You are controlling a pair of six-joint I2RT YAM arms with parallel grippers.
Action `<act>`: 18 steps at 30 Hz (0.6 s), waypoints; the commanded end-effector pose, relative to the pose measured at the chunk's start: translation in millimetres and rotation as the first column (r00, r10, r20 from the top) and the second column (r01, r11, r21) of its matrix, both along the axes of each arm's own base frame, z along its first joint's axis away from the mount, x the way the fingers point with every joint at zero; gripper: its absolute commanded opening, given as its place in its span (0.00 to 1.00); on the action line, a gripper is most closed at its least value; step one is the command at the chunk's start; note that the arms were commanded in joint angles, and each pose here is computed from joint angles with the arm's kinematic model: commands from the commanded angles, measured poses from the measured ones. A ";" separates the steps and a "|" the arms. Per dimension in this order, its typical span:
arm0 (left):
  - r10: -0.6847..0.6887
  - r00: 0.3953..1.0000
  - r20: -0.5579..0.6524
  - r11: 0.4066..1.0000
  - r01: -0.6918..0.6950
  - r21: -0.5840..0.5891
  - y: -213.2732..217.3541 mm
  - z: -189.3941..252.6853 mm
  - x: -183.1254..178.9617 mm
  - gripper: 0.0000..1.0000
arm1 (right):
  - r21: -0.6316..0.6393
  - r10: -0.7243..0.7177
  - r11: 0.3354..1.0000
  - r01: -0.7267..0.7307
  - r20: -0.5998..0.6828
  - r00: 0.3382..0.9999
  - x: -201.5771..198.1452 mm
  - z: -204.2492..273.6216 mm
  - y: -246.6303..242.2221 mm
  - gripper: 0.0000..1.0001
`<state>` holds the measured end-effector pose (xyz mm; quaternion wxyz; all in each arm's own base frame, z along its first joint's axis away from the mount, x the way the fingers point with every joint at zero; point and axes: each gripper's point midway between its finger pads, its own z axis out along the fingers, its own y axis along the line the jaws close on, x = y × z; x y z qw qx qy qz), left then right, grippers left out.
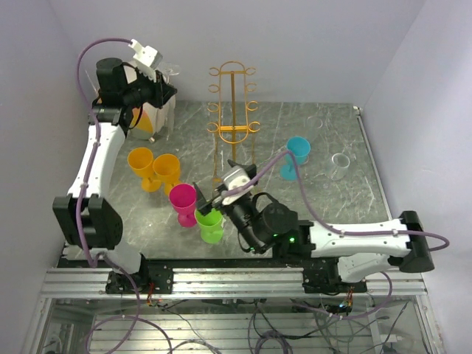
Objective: Place the wine glass upside down on the wine glass rack
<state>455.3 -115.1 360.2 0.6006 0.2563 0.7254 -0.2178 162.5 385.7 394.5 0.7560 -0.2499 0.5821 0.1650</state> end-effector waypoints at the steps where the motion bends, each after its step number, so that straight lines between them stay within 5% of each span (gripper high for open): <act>1: -0.153 0.951 0.270 0.988 0.141 0.064 -21.5 43.2 31.0 0.07 | 0.036 -0.011 0.999 0.015 -0.110 0.994 9.0 -10.7 -37.0 1.00; 8: -0.282 0.913 0.296 0.959 0.271 0.079 -40.5 29.2 77.6 0.07 | 0.086 -0.118 0.987 0.136 -0.194 0.974 23.3 -18.3 -95.5 1.00; 18: -0.554 0.779 0.294 0.825 0.560 0.074 -70.4 -10.0 97.8 0.07 | 0.071 -0.126 0.986 0.150 -0.267 0.955 45.4 -23.6 -127.6 1.00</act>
